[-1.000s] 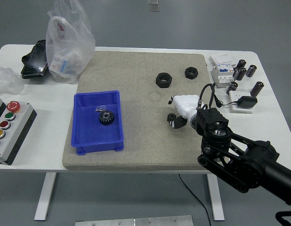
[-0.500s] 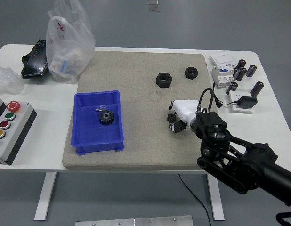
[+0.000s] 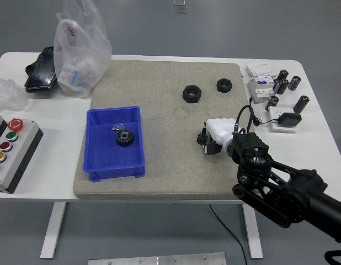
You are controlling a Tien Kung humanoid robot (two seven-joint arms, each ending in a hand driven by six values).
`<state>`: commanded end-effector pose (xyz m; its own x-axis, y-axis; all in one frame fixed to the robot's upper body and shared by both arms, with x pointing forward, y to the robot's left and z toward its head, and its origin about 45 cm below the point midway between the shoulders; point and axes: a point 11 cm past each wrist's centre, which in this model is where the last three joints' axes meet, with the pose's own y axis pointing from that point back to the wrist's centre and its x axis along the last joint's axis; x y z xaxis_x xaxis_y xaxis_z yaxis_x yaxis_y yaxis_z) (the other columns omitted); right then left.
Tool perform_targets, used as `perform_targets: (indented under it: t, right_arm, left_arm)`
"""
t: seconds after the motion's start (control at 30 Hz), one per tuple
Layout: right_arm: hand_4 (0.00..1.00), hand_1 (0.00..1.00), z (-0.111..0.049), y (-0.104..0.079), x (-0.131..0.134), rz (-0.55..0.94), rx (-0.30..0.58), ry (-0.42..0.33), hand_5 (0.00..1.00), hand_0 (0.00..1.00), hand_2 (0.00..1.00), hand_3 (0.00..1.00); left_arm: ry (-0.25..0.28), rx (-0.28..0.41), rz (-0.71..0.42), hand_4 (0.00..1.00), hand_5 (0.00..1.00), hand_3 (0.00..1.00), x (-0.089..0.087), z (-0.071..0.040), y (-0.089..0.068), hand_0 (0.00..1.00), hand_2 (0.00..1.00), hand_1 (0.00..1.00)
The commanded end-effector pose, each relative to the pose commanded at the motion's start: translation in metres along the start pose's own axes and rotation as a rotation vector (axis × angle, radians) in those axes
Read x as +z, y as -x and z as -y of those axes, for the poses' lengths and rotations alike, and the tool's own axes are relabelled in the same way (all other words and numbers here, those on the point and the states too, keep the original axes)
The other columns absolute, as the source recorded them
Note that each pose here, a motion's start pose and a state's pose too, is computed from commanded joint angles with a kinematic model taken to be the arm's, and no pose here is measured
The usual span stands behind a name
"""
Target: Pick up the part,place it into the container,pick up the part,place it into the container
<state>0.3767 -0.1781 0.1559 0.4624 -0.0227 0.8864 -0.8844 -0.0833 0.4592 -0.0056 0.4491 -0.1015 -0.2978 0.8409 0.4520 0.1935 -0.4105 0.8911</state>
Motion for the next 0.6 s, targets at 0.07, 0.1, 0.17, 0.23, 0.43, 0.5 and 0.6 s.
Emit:
perform_targets:
  t: [0.07,0.1,0.17,0.23,0.43,0.5,0.6]
  right_arm:
    - [0.103,0.360,0.000,0.000,-0.001,0.005,0.007,-0.008,0.002,0.276,0.278,0.309]
    - [0.103,0.360,0.000,-0.001,-0.001,0.008,0.011,-0.012,0.002,0.276,0.278,0.309]
    - [0.103,0.360,-0.001,-0.003,-0.002,0.014,0.024,-0.020,0.002,0.276,0.278,0.309]
    - [0.103,0.360,-0.001,-0.006,-0.003,0.019,0.042,-0.029,0.002,0.276,0.278,0.309]
    - [0.088,0.355,-0.001,-0.018,-0.006,0.038,0.096,-0.055,0.002,0.268,0.268,0.283]
    - [0.086,0.354,-0.001,-0.022,-0.006,0.045,0.111,-0.062,0.002,0.266,0.258,0.276]
    - [0.086,0.354,-0.001,-0.028,-0.008,0.051,0.134,-0.073,0.002,0.266,0.258,0.276]
  left_arm:
    - [0.003,0.001,-0.001,0.842,0.492,0.828,0.001,0.000,0.000,0.827,0.761,0.732]
    - [0.004,0.001,-0.001,0.842,0.492,0.828,0.001,0.000,-0.001,0.827,0.761,0.732]
    - [0.006,0.002,-0.002,0.842,0.492,0.828,0.002,0.000,-0.001,0.827,0.761,0.732]
    - [0.007,0.003,-0.003,0.842,0.492,0.828,0.002,0.000,-0.002,0.827,0.761,0.732]
    - [0.000,0.004,-0.004,0.841,0.491,0.826,-0.001,0.000,-0.002,0.827,0.760,0.732]
    - [0.000,0.003,-0.004,0.841,0.491,0.825,-0.001,0.000,-0.002,0.826,0.761,0.731]
    - [0.004,0.003,-0.005,0.841,0.491,0.825,0.001,0.000,-0.002,0.826,0.761,0.731]
